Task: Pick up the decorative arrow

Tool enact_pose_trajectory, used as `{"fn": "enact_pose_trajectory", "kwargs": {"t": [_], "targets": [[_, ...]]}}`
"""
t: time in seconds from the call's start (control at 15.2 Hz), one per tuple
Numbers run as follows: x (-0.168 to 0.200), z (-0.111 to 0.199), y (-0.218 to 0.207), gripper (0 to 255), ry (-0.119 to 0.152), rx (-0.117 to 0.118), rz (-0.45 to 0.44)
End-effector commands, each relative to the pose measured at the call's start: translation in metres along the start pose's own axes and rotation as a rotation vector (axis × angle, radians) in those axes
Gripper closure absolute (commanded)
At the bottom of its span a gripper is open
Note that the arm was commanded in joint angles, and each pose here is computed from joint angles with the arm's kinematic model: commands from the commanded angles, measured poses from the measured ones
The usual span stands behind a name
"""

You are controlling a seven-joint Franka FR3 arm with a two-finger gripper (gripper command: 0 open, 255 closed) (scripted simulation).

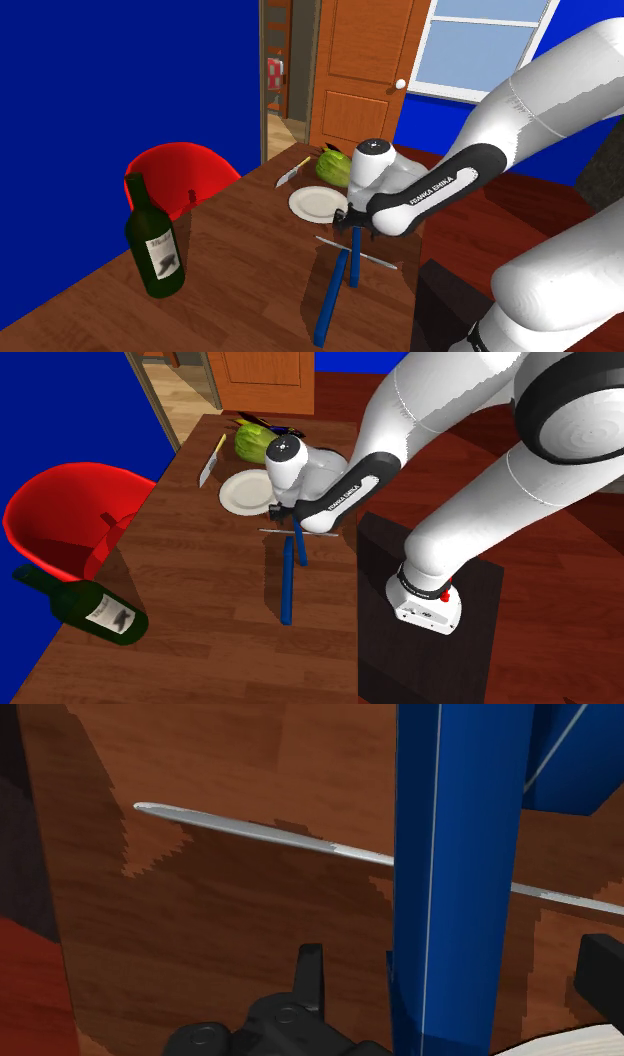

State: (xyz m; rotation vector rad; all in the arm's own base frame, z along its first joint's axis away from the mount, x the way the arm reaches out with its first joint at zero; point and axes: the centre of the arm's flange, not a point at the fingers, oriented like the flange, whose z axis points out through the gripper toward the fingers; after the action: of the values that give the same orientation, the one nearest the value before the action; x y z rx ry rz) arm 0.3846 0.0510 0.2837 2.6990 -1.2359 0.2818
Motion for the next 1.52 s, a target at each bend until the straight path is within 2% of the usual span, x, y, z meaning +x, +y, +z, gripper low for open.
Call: {"fn": "enact_pose_trajectory", "kwargs": {"t": [0.0, 0.13, 0.2, 0.79, 1.45], "targets": [[-0.002, 0.009, 0.000, 0, 0.000, 0.001, 0.000], [-0.002, 0.009, 0.000, 0, 0.000, 0.001, 0.000], [-0.002, 0.009, 0.000, 255, 0.000, 0.001, 0.000], [-0.002, 0.009, 0.000, 255, 0.000, 0.001, 0.000], [0.010, -0.042, 0.003, 255, 0.000, 0.001, 0.000]]}}
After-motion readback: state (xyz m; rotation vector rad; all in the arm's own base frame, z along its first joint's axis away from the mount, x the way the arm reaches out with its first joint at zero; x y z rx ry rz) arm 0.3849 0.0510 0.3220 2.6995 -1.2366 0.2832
